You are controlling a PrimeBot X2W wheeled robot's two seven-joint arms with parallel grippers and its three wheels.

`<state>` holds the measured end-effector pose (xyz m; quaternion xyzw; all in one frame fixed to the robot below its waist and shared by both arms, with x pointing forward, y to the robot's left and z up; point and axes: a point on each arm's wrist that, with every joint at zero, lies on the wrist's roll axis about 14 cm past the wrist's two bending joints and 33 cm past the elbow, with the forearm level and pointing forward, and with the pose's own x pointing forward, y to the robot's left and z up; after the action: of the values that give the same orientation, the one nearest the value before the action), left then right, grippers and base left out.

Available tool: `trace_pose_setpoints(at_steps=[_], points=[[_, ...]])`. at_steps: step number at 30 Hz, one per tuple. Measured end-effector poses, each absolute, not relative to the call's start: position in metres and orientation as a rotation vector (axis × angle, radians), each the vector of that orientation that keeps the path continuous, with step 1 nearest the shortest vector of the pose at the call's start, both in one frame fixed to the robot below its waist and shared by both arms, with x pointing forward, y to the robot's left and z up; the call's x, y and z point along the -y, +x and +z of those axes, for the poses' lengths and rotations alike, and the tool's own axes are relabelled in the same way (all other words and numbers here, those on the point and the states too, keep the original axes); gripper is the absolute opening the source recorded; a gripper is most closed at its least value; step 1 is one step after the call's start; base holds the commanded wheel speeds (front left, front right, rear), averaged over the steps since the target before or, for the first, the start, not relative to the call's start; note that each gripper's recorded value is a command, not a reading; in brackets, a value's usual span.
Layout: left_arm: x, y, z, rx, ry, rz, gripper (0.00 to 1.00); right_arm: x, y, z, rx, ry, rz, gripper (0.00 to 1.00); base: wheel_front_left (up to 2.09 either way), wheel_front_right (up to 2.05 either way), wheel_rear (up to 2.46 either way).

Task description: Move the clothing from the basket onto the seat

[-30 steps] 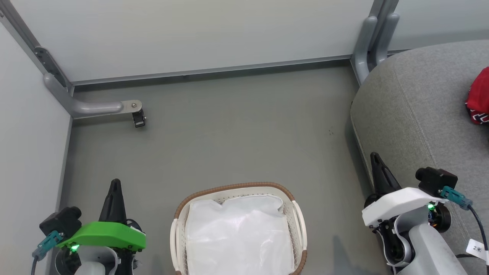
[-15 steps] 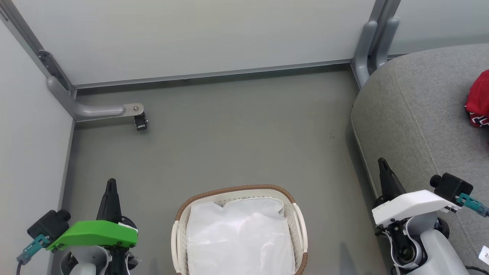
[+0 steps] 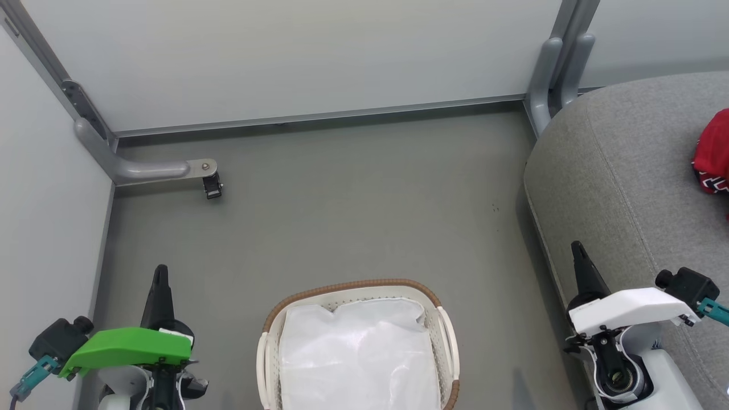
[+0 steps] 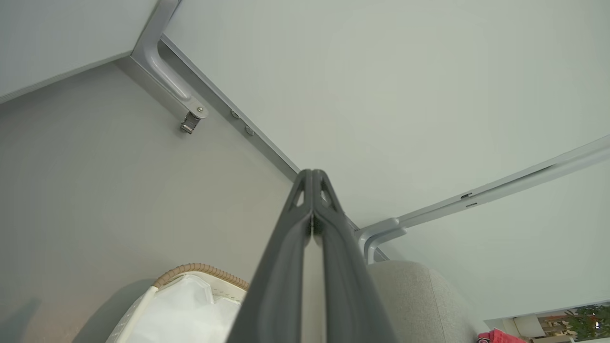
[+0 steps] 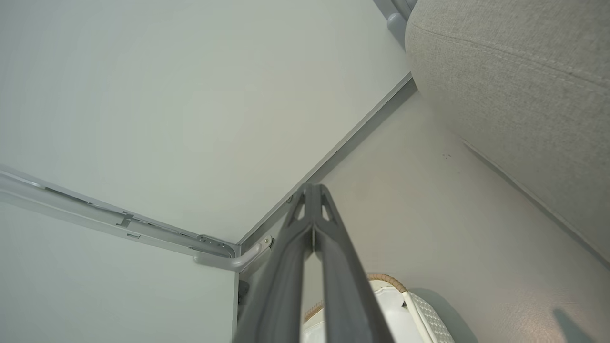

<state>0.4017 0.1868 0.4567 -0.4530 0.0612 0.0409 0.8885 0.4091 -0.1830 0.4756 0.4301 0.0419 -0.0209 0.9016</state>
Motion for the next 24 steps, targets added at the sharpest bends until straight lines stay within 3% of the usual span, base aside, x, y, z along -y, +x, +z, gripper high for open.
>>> trace_pose_setpoints(at_steps=[24], points=[[-0.192, 0.398, 0.471, -0.094, -1.190, 0.081, 0.00, 0.190, 0.403, 0.485, -0.065, 1.159, -0.052, 0.00, 0.00, 0.00, 0.00]])
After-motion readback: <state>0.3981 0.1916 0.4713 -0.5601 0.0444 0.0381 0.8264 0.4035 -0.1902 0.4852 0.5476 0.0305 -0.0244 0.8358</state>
